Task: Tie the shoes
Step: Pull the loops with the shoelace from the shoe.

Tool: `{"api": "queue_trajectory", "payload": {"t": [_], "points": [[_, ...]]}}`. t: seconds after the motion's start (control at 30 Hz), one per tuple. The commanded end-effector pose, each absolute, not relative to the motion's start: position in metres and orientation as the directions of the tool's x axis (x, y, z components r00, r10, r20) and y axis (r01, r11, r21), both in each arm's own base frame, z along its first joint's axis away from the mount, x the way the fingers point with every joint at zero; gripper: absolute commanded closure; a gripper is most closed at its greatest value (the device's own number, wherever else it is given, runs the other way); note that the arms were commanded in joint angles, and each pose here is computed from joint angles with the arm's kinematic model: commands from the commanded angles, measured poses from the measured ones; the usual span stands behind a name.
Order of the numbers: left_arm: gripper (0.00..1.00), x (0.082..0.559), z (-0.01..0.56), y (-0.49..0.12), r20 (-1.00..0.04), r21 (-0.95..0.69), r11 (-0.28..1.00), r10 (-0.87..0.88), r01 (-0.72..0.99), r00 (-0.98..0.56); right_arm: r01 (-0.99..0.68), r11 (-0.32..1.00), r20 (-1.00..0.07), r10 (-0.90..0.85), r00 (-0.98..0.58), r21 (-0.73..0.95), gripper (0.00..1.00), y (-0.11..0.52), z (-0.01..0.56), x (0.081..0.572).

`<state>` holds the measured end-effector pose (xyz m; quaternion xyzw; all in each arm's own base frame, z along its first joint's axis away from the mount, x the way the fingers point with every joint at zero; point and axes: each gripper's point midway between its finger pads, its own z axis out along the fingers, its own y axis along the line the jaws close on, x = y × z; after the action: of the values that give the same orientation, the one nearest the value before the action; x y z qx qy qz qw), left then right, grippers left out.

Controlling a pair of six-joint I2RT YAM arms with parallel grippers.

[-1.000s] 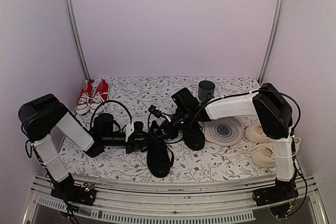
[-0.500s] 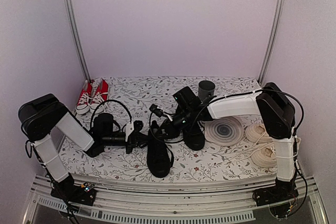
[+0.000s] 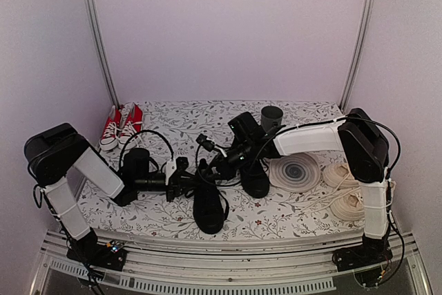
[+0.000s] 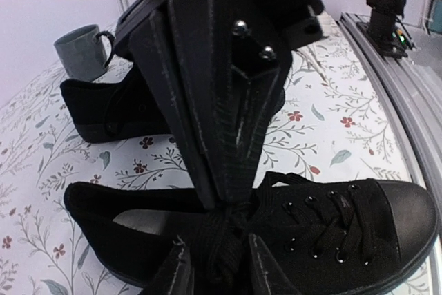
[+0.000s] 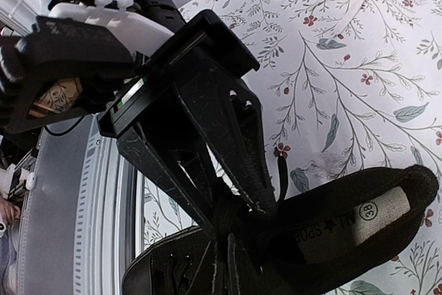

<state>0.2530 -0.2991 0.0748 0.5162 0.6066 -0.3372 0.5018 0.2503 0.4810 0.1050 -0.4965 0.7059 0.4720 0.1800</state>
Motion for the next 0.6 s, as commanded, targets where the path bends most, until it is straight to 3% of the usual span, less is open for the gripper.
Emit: {"api": "queue_trajectory", "payload": {"t": [0.0,0.37,0.57], "points": [[0.70,0.251,0.076,-0.294,-0.960,0.062,0.258,0.281,0.964,-0.013,-0.885,0.052,-0.744,-0.519,-0.420,0.463,0.97,0.486,0.112,0.254],[0.55,0.245,0.075,-0.284,-0.956,0.057,0.292,0.291,0.955,-0.032,-0.893,0.032,-0.765,-0.504,-0.402,0.448,0.99,0.483,0.127,0.250],[0.64,0.246,0.063,-0.277,-0.939,0.042,0.324,0.336,0.945,-0.073,-0.889,0.042,-0.758,-0.506,-0.412,0.456,0.99,0.480,0.125,0.248]]}}
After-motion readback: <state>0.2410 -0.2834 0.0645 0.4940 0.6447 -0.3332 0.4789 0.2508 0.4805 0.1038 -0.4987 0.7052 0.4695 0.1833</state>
